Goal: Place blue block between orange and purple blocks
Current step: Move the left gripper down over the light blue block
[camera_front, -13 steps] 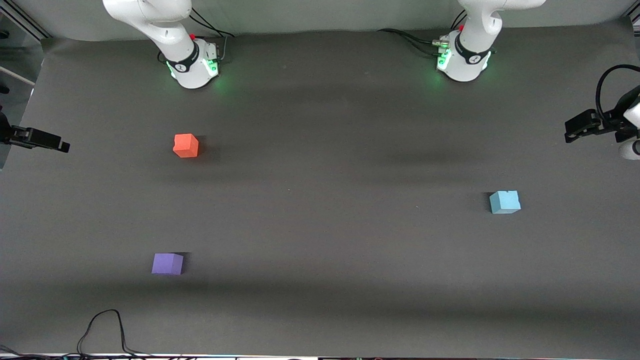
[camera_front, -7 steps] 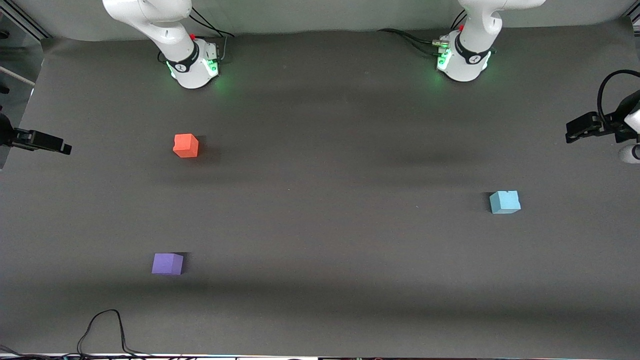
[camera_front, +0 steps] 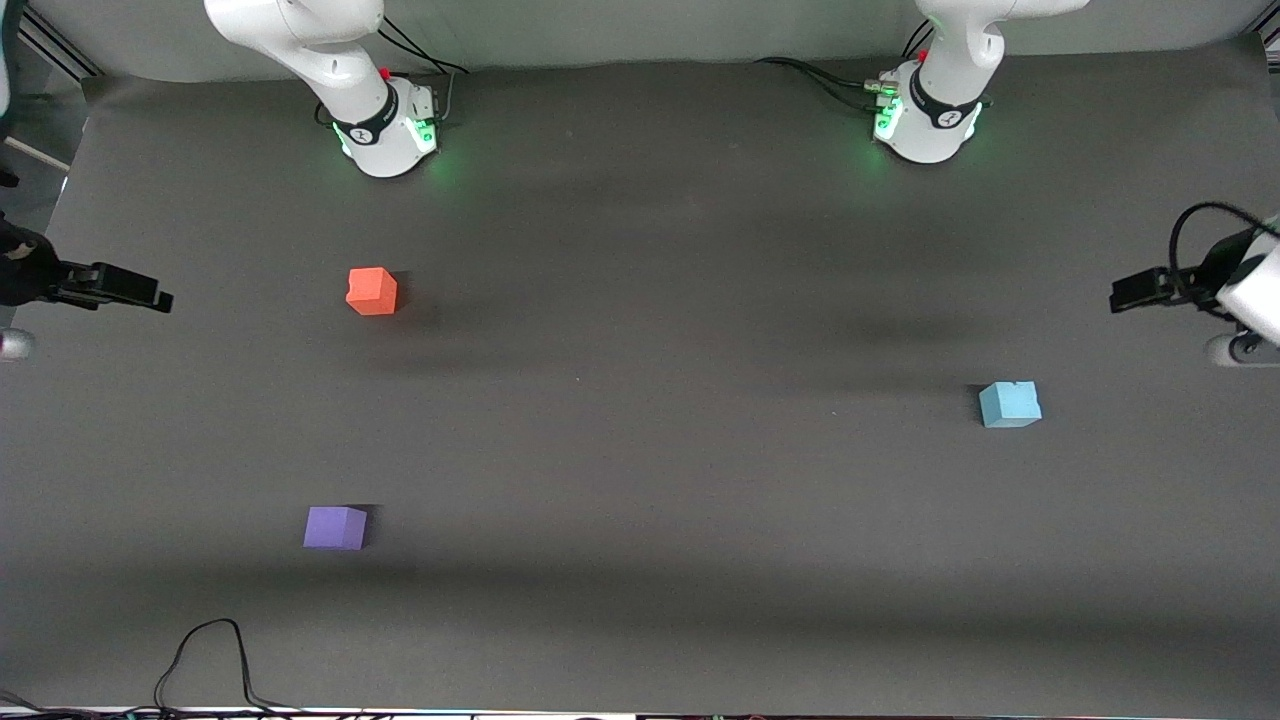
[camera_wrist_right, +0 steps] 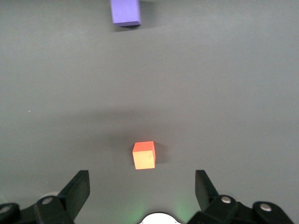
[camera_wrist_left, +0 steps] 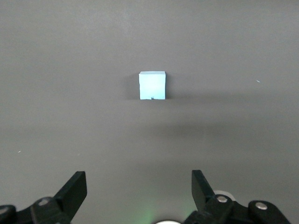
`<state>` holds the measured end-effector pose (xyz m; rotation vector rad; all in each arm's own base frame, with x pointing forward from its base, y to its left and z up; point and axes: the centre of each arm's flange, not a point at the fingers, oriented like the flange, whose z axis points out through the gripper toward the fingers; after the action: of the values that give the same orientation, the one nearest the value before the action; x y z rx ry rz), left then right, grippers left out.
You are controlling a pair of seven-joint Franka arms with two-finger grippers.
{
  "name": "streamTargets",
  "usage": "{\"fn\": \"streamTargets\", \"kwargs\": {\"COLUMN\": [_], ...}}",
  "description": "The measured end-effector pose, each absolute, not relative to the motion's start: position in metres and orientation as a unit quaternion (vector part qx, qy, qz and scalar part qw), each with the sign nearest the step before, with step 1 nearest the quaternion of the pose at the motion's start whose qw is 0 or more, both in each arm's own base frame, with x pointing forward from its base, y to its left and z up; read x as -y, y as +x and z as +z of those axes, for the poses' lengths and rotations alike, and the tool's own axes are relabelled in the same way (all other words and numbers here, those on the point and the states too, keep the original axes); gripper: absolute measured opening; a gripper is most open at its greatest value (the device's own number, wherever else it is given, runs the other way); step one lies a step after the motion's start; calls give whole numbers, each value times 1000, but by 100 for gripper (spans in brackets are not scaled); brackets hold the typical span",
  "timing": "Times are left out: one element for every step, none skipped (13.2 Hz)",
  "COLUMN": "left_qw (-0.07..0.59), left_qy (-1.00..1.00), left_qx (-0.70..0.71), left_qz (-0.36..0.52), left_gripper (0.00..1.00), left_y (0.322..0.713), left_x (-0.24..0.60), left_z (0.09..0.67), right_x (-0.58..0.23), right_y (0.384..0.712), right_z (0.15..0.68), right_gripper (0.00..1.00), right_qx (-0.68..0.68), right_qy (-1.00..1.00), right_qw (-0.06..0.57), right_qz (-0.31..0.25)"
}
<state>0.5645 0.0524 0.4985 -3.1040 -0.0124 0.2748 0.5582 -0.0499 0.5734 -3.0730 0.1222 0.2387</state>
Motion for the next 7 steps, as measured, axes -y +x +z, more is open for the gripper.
{"fn": "streamTargets", "kwargs": {"left_qw": [12,11,11,10,10,10,11], "left_qy": [-996,-996,-996,-996,-995,-995,-995], "left_qx": [3,1,-1,-3,-4,-5,-6], "left_qz": [88,91,91,92,96,100,98], "left_gripper": [100,100,100,100,100,100,100], "left_y": [564,561,556,550,546,545,548], "left_x": [-53,-52,-50,-48,-47,-47,-47], "left_z": [473,444,414,384,358,334,311], "right_x": [46,46,50,55,59,61,62], "right_y": [558,559,559,558,558,557,557], "right_z": [574,576,579,581,583,585,586], "right_gripper": [100,100,100,100,100,100,100], "right_qx": [-36,-36,-37,-36,-36,-36,-36], "right_qy": [-996,-996,-997,-997,-998,-998,-998], "right_qw": [28,26,20,10,3,0,-1], "right_qz": [76,72,65,60,57,54,52]}}
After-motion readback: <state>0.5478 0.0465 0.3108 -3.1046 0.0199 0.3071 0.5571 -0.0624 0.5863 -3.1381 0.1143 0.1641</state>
